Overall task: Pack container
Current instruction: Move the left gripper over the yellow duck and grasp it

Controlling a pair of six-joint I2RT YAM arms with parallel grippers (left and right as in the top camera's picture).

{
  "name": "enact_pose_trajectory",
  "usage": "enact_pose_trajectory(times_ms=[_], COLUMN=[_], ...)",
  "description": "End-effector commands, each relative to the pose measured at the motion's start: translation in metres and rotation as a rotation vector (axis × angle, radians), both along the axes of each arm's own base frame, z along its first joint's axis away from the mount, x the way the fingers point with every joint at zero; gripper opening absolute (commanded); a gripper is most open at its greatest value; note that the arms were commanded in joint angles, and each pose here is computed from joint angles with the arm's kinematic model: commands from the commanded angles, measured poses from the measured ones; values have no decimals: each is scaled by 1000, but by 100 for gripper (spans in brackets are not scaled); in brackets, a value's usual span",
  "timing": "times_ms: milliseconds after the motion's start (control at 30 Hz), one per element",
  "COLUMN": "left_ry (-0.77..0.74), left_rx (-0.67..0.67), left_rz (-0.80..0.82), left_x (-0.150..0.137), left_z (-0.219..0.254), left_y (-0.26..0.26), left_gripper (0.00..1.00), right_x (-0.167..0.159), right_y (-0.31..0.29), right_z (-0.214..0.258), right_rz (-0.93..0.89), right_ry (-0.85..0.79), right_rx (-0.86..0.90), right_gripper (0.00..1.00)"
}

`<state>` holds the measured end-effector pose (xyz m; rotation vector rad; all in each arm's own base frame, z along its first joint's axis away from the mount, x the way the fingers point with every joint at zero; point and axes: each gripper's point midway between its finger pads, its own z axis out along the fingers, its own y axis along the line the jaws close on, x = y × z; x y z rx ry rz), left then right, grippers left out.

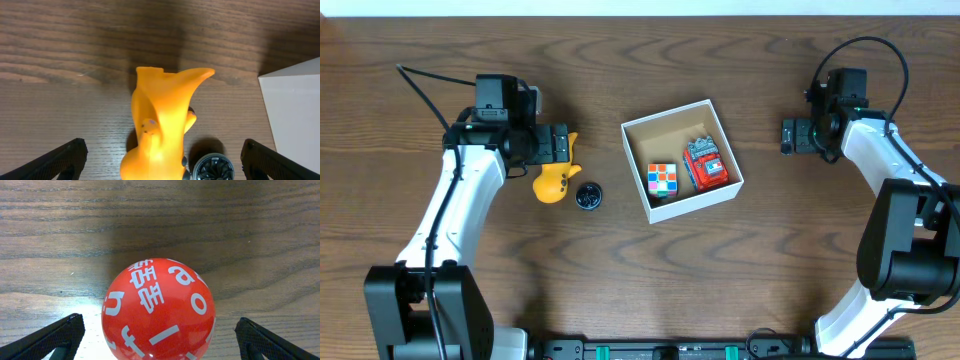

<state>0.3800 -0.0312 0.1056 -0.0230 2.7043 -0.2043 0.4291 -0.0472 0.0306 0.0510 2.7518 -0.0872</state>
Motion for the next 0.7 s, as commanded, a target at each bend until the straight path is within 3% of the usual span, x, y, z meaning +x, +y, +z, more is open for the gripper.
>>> enact_pose_trajectory(times_ms=[0,333,400,533,667], left_ry=[29,158,168,163,161], left_rx=[32,37,38,38,38], left_rz=[-13,-14,-14,-15,-15], left_x=[2,-3,-4,-2,-2], left_z=[-11,-58,-61,-61,-61], left_y=[1,2,2,2,2], left_gripper=[98,99,88,48,44], right_x=[1,1,1,1,1], right_y=[-1,-1,-1,-1,-1], right_z=[7,7,7,7,7], right_rz=[0,0,0,0,0], right_ry=[-16,-16,-16,-16,-16], right_rx=[-5,-5,-5,-5,-5], right_gripper=[99,99,99,99,99])
